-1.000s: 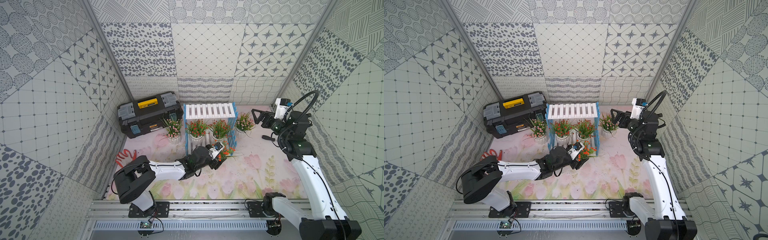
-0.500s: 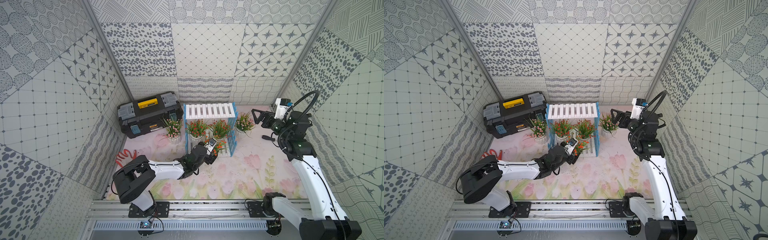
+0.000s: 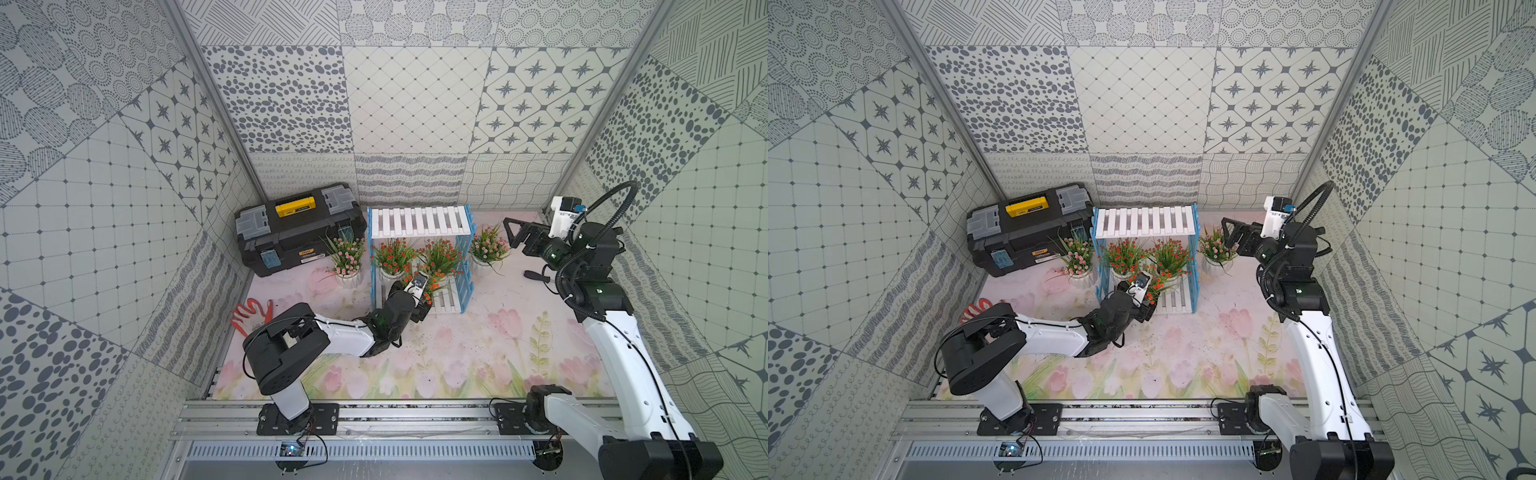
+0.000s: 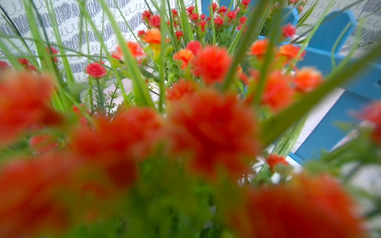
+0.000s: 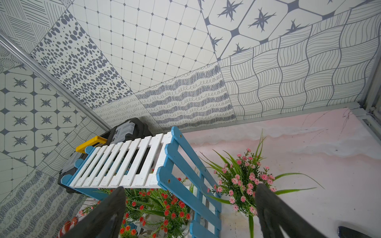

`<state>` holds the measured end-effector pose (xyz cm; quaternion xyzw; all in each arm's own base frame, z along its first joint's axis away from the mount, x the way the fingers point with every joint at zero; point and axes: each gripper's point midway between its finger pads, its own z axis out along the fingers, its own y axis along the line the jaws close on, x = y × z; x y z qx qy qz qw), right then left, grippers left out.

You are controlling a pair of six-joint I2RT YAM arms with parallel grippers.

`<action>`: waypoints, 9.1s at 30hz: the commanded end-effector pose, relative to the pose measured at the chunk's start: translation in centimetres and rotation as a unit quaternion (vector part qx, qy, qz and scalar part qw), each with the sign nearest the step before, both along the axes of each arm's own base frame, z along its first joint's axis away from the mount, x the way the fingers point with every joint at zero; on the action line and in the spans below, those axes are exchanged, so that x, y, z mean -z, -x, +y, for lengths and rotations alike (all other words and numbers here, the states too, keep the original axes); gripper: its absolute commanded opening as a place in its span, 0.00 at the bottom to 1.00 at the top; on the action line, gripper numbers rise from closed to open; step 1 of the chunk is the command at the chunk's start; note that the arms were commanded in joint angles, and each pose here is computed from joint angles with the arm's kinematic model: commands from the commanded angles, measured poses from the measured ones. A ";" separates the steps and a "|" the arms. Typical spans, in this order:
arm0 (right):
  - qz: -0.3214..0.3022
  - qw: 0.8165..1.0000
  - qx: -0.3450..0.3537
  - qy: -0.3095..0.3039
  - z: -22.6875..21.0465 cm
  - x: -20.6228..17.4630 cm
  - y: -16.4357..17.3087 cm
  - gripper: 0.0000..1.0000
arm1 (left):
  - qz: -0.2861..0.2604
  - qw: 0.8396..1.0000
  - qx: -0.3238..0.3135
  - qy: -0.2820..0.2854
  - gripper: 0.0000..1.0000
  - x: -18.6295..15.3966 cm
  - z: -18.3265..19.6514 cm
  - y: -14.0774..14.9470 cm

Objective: Place the baby's breath potted plants on the rack by color
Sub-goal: Place the baby's breath potted plant on the rack, then adjust the rack at the center of the board, then pick up the baby's breath potted plant from the center of the board.

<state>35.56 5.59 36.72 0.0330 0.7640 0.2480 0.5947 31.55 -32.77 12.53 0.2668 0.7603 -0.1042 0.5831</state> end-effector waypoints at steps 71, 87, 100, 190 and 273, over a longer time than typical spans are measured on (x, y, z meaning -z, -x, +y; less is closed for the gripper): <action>-0.004 1.000 -0.013 0.009 0.5 0.8 -1.0 0.98 | 0.017 0.993 -0.037 0.112 0.98 -0.3 -1.5 -2.1; -0.006 1.000 -0.016 0.007 0.7 1.0 -0.7 0.98 | 0.024 0.994 -0.033 0.104 0.98 -0.2 -0.8 -0.7; -0.005 1.000 -0.018 0.009 0.8 1.1 -0.7 0.98 | 0.016 0.992 0.000 0.123 0.98 -0.5 -0.2 2.6; 0.196 0.970 0.104 0.100 -3.3 16.4 0.4 0.98 | 0.276 0.890 -0.180 0.314 0.98 -6.3 18.7 4.0; 0.230 0.941 -0.089 0.233 1.7 27.9 -11.7 0.98 | 0.244 0.894 -0.134 0.352 0.96 -10.4 16.1 0.6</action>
